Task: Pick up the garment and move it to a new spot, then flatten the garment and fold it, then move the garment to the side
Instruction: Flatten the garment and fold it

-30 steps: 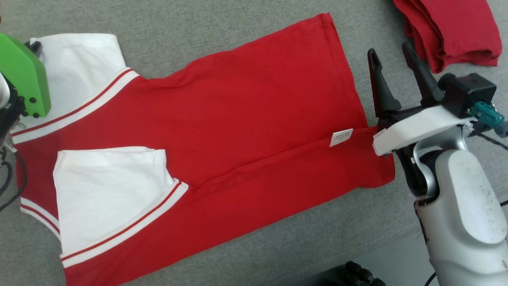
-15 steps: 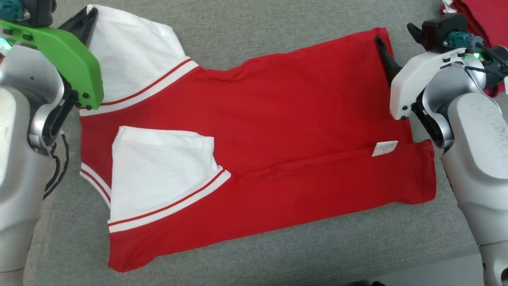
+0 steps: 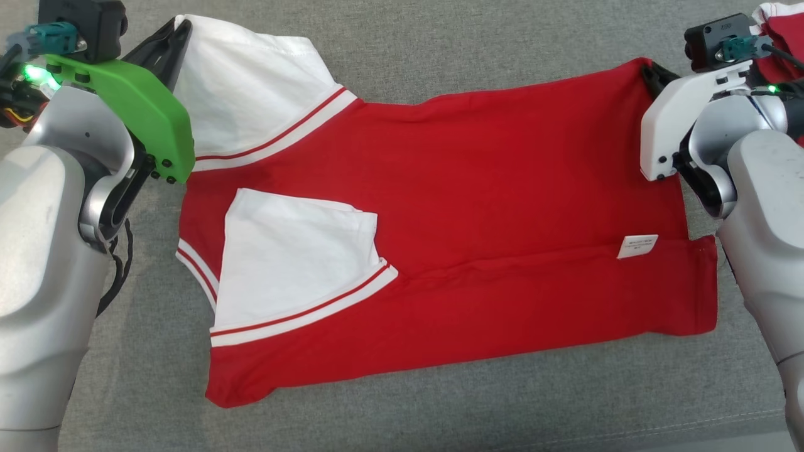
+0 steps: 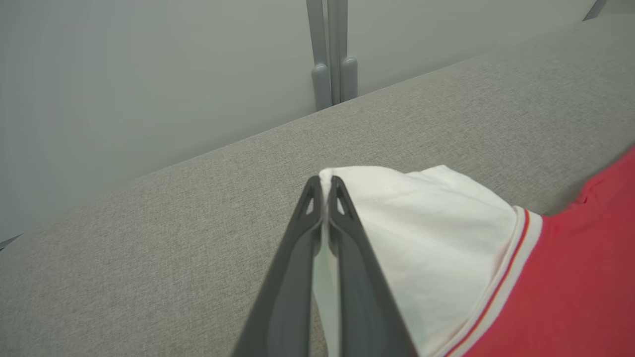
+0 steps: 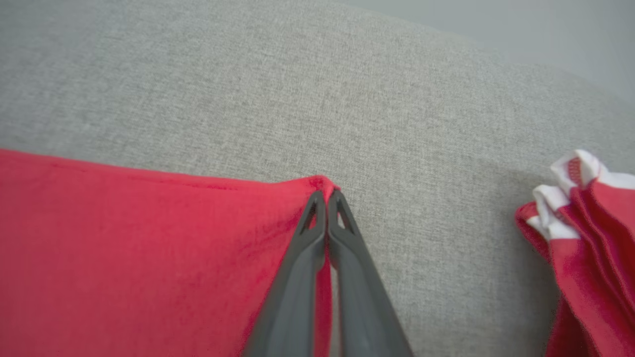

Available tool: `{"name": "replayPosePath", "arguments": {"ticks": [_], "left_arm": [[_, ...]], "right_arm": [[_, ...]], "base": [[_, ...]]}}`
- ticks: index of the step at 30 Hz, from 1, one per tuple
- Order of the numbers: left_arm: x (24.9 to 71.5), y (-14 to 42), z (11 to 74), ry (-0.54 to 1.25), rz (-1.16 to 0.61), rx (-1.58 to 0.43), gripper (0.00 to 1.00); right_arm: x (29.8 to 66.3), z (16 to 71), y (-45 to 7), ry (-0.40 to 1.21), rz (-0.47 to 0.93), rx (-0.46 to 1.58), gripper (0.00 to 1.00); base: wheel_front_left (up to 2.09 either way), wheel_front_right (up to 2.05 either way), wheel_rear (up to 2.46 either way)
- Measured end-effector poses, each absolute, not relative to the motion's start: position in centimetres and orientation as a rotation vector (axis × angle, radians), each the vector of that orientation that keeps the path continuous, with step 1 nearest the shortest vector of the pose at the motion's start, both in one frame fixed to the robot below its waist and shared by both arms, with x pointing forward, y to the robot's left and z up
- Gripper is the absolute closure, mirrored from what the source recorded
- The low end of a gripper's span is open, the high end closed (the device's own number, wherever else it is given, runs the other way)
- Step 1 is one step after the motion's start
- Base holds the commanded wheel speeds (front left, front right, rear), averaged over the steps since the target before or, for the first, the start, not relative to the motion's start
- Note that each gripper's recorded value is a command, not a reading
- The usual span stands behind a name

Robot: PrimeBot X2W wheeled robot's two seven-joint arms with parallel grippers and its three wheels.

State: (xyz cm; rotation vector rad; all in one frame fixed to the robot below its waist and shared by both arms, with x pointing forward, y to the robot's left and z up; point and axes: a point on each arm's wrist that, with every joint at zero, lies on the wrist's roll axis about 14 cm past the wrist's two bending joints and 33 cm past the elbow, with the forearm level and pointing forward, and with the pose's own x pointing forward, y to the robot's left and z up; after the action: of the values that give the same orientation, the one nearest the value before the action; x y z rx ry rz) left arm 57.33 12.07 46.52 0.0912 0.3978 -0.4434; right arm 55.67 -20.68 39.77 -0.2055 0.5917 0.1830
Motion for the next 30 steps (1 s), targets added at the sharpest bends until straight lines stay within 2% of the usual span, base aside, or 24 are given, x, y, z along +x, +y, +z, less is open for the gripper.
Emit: {"name": "replayPosePath", "arguments": {"ticks": [5, 12, 22, 30], "left_arm": [[57.4, 11.9, 47.5, 0.352, -0.443, 0.081, 1.0], [56.6, 11.1, 49.8, 0.266, -0.46, 0.053, 1.0], [49.4, 10.3, 50.4, 0.218, -0.485, -0.016, 1.0], [42.0, 11.0, 48.8, 0.291, -0.42, -0.125, 1.0]], "right_arm": [[56.8, 42.0, -21.2, 0.464, 0.16, -0.189, 1.0], [56.4, 44.2, -20.7, 0.33, 0.163, -0.158, 1.0], [51.1, 44.8, -21.1, 0.212, 0.146, -0.062, 1.0], [46.0, 44.7, -22.6, 0.194, 0.065, 0.029, 1.0]], "base": [[0.0, 0.0, 0.0], [0.0, 0.0, 0.0], [0.0, 0.0, 0.0], [0.0, 0.0, 0.0]]}}
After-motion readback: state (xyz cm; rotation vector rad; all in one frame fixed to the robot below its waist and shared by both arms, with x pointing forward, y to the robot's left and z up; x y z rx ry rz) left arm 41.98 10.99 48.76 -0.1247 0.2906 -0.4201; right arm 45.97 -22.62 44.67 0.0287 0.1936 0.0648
